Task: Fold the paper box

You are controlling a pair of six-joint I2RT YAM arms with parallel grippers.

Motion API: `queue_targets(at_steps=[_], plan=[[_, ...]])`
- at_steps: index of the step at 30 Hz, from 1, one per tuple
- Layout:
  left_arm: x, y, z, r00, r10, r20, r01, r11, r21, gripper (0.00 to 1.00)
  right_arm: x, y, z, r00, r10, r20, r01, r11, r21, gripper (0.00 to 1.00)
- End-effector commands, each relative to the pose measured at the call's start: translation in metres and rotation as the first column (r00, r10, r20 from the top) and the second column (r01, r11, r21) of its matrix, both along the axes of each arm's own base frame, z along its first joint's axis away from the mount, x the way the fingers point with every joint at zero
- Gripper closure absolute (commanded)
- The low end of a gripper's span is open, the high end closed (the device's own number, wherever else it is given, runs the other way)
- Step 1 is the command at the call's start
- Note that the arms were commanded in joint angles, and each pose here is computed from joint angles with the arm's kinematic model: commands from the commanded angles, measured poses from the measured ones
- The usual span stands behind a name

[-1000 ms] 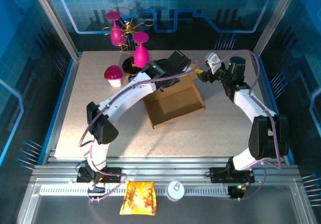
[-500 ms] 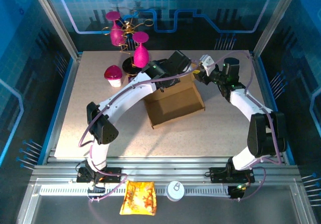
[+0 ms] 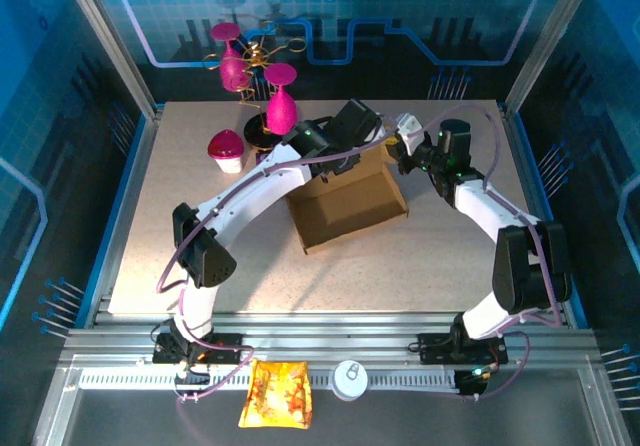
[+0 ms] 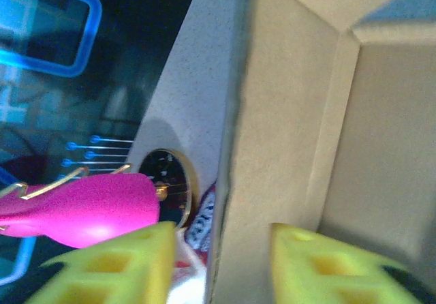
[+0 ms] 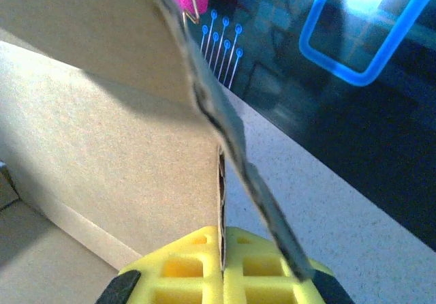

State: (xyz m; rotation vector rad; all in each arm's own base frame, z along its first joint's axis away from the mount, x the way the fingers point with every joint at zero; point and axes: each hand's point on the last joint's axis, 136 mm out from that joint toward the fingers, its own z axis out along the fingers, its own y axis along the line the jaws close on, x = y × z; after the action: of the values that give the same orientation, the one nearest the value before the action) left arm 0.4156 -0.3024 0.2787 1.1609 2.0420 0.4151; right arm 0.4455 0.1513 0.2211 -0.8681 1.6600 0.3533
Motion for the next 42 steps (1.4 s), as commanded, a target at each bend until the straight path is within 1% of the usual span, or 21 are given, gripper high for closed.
queue_targets(at_steps=[1,3,4,5,7,8,10,12,15,16,18,21,23,25,28,30,33,36,38,40,42], plan=[[-0.016,-0.01,0.06,0.999,0.037,0.031,-0.027,0.96,-0.279,0.46,-0.007,-0.012,0.008,0.999,-0.034,0.035,0.033,0.999,0.019,1.0],[-0.027,-0.008,0.08,0.997,0.072,-0.003,-0.067,0.913,-0.402,0.36,-0.011,-0.02,0.008,0.998,-0.044,0.039,0.043,0.999,0.027,1.0],[-0.033,-0.004,0.086,0.996,0.085,-0.026,-0.087,0.891,-0.446,0.32,-0.013,-0.022,0.007,0.998,-0.043,0.037,0.042,0.999,0.028,1.0],[-0.04,0.0,0.092,0.994,0.095,-0.057,-0.111,0.866,-0.488,0.29,-0.015,-0.025,0.005,0.998,-0.046,0.034,0.045,0.999,0.024,1.0],[-0.052,0.015,0.094,0.986,0.118,-0.116,-0.162,0.831,-0.532,0.26,-0.015,-0.03,0.008,0.997,-0.054,0.046,0.053,0.998,0.019,1.0],[-0.059,0.026,0.09,0.979,0.135,-0.154,-0.198,0.815,-0.544,0.25,-0.018,-0.032,-0.002,0.998,-0.059,0.026,0.059,0.998,0.017,1.0],[-0.067,0.052,0.076,0.952,0.186,-0.242,-0.294,0.776,-0.558,0.26,-0.019,-0.037,-0.003,0.997,-0.068,0.028,0.067,0.998,0.019,1.0],[-0.073,0.087,0.053,0.908,0.252,-0.334,-0.406,0.721,-0.561,0.29,-0.019,-0.041,-0.004,0.997,-0.073,0.026,0.072,0.997,0.023,1.0],[-0.08,0.125,0.022,0.851,0.284,-0.442,-0.514,0.627,-0.586,0.32,-0.018,-0.044,-0.005,0.997,-0.07,0.026,0.07,0.997,0.024,1.0],[-0.08,0.134,0.012,0.838,0.291,-0.461,-0.533,0.617,-0.579,0.32,-0.018,-0.044,-0.005,0.997,-0.071,0.025,0.07,0.997,0.024,1.0],[-0.08,0.15,-0.016,0.823,0.306,-0.48,-0.552,0.634,-0.542,0.32,-0.017,-0.044,-0.006,0.997,-0.067,0.024,0.066,0.997,0.025,1.0],[-0.074,0.166,-0.048,0.798,0.311,-0.515,-0.579,0.634,-0.514,0.33,-0.015,-0.044,-0.008,0.998,-0.066,0.019,0.066,0.997,0.026,1.0],[-0.068,0.172,-0.059,0.802,0.295,-0.52,-0.572,0.631,-0.524,0.33,-0.014,-0.046,-0.009,0.997,-0.073,0.014,0.073,0.997,0.026,1.0],[-0.063,0.174,-0.067,0.82,0.267,-0.505,-0.545,0.634,-0.549,0.34,-0.014,-0.046,-0.01,0.997,-0.073,0.01,0.073,0.997,0.026,1.0],[-0.054,0.178,-0.08,0.846,0.233,-0.479,-0.507,0.626,-0.592,0.34,-0.014,-0.046,-0.014,0.998,-0.07,-0.003,0.07,0.997,0.026,1.0],[-0.047,0.177,-0.082,0.864,0.197,-0.464,-0.481,0.6,-0.64,0.35,-0.013,-0.046,-0.016,0.997,-0.071,-0.008,0.071,0.997,0.024,1.0],[-0.039,0.165,-0.074,0.9,0.103,-0.423,-0.404,0.558,-0.725,0.35,-0.013,-0.047,-0.019,0.997,-0.073,-0.015,0.074,0.997,0.023,1.0],[-0.035,0.153,-0.074,0.905,0.032,-0.424,-0.371,0.546,-0.751,0.38,-0.011,-0.047,-0.019,0.997,-0.073,-0.018,0.073,0.997,0.023,1.0],[-0.033,0.148,-0.075,0.906,0.009,-0.424,-0.363,0.535,-0.763,0.39,-0.01,-0.046,-0.02,0.997,-0.071,-0.022,0.072,0.997,0.023,1.0],[-0.03,0.144,-0.076,0.908,0.0,-0.418,-0.353,0.535,-0.768,0.4,-0.009,-0.046,-0.021,0.997,-0.069,-0.024,0.07,0.997,0.024,1.0],[-0.028,0.138,-0.077,0.908,-0.014,-0.42,-0.344,0.547,-0.763,0.4,-0.008,-0.046,-0.021,0.997,-0.069,-0.024,0.069,0.997,0.024,1.0]])
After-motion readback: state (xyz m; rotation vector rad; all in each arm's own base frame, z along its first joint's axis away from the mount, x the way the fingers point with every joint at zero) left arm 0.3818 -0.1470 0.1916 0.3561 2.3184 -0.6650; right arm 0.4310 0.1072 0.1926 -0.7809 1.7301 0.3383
